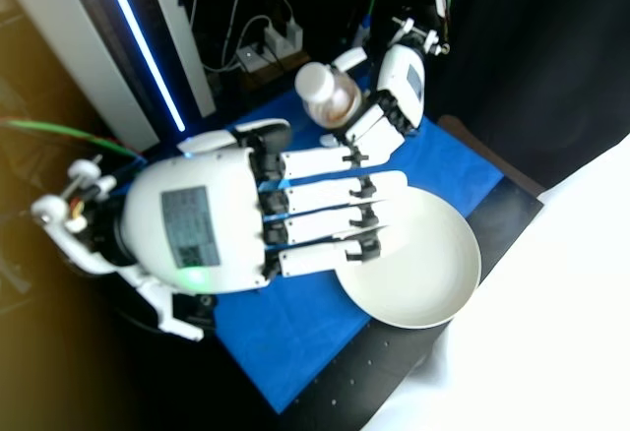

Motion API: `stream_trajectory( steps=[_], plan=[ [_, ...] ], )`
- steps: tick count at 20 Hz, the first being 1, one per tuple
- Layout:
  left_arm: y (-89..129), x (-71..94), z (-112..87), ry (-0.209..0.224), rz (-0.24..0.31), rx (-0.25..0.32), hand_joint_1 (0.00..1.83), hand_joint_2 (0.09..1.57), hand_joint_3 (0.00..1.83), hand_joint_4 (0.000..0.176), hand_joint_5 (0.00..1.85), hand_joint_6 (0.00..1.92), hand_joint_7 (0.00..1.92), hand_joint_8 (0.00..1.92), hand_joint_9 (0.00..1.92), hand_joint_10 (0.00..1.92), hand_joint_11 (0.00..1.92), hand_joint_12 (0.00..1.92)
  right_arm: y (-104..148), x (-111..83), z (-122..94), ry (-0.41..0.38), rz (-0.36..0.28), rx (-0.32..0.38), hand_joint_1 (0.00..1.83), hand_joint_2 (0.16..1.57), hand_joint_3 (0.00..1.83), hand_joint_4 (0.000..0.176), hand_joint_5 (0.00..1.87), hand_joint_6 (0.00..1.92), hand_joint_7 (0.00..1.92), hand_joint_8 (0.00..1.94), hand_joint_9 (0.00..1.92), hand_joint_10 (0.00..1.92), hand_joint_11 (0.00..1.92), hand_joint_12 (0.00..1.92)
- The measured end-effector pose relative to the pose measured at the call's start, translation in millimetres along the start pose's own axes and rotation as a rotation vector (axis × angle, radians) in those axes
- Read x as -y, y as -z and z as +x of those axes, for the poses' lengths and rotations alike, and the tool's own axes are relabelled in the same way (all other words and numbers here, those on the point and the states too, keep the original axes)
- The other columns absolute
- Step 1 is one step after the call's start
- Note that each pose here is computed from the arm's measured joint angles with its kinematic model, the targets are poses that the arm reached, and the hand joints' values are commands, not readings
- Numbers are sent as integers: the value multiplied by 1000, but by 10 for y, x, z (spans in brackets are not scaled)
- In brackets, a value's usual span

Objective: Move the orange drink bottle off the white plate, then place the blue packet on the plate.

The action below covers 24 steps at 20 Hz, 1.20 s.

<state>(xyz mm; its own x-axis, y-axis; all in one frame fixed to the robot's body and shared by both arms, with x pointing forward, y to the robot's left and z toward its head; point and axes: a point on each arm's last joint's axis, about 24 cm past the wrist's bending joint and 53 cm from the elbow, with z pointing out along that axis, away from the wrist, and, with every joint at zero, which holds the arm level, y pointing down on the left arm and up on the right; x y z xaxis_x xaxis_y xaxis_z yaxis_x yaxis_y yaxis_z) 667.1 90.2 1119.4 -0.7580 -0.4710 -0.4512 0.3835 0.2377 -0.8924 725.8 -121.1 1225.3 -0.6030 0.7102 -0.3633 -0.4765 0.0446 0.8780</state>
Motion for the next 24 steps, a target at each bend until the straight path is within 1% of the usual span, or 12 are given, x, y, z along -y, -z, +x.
stream_trajectory(
  steps=[1, 2, 4, 7, 13, 16, 18, 19, 20, 22, 23, 24],
  plan=[
    [1, 1, 7, 0, 1, -2, 896, 1073, 0, 0, 725, 351, 847, 122, 801, 176, 469, 773, 0, 0, 1, 0, 0, 0, 897, 902, 0, 0, 614, 5, 410, 1, 343, 3, 0, 763],
    [1, 18, -9, 10, 8, 4, 854, 1036, 2, 0, 748, 182, 851, 36, 814, 71, 432, 710, 0, 1, 1, 0, 0, 0, 896, 904, 0, 0, 614, 5, 407, 0, 339, 1, 0, 764],
    [1, 21, -25, 14, 9, 10, 720, 1031, 0, 0, 684, 28, 767, 1, 761, 7, 350, 714, -1, -3, 5, 0, -1, -1, 870, 902, 0, 0, 592, 1, 412, 2, 353, 6, 0, 794],
    [1, 10, -5, 4, 4, 2, 741, 974, 0, 0, 613, 0, 643, 0, 670, 0, 294, 630, -1, -2, 4, 0, -1, -1, 887, 907, 1, 0, 583, 2, 423, 2, 365, 5, 0, 821],
    [13, -7, -2, 2, -1, 1, 784, 934, 0, 0, 505, 1, 617, 1, 658, 0, 345, 658, -1, -1, 4, 0, -1, -1, 878, 909, 2, 0, 590, 4, 417, 3, 363, 1, 0, 787],
    [78, -21, -19, -5, -16, -1, 704, 927, 0, 0, 376, 0, 478, 0, 547, 1, 186, 836, -6, 2, 13, -1, -1, -2, 886, 893, 0, 0, 606, 6, 429, 4, 368, 3, 0, 756],
    [132, -38, -29, -3, -28, 1, 712, 890, 0, 16, 307, 0, 387, 1, 476, 0, 75, 1097, -17, 7, 34, -6, -2, -4, 871, 897, 0, 0, 603, 3, 432, 2, 376, 4, 0, 803],
    [163, -32, -39, 2, -30, 3, 703, 867, 0, 34, 290, 1, 353, 1, 441, 1, 25, 1194, -21, 9, 48, -6, -3, -7, 868, 896, 0, 0, 604, 3, 441, 4, 387, 7, 0, 851],
    [186, -32, -36, 5, -31, 3, 668, 866, 0, 53, 225, 0, 289, 0, 376, 0, 4, 1170, -21, 9, 47, -6, -3, -6, 872, 904, 3, 0, 600, 1, 444, 4, 387, 6, 0, 860],
    [214, -51, -36, 6, -39, 1, 601, 852, 0, 63, 107, 0, 141, 0, 207, 0, 0, 971, -20, 5, 44, -6, -4, -6, 868, 902, 1, 0, 579, 0, 436, 2, 372, 2, 0, 862],
    [229, -54, -31, 6, -47, 0, 586, 838, 0, 91, 57, 1, 75, 6, 125, 5, 0, 803, -20, 6, 43, -6, -4, -5, 864, 899, 0, 0, 561, 1, 450, 5, 392, 9, 0, 921],
    [246, -45, -27, -1, -48, -6, 586, 833, 0, 125, 11, 0, 14, 0, 24, 0, 0, 480, -20, 6, 44, -6, -4, -6, 866, 904, 2, 0, 542, 1, 438, 1, 384, 4, 0, 901]
  ],
)
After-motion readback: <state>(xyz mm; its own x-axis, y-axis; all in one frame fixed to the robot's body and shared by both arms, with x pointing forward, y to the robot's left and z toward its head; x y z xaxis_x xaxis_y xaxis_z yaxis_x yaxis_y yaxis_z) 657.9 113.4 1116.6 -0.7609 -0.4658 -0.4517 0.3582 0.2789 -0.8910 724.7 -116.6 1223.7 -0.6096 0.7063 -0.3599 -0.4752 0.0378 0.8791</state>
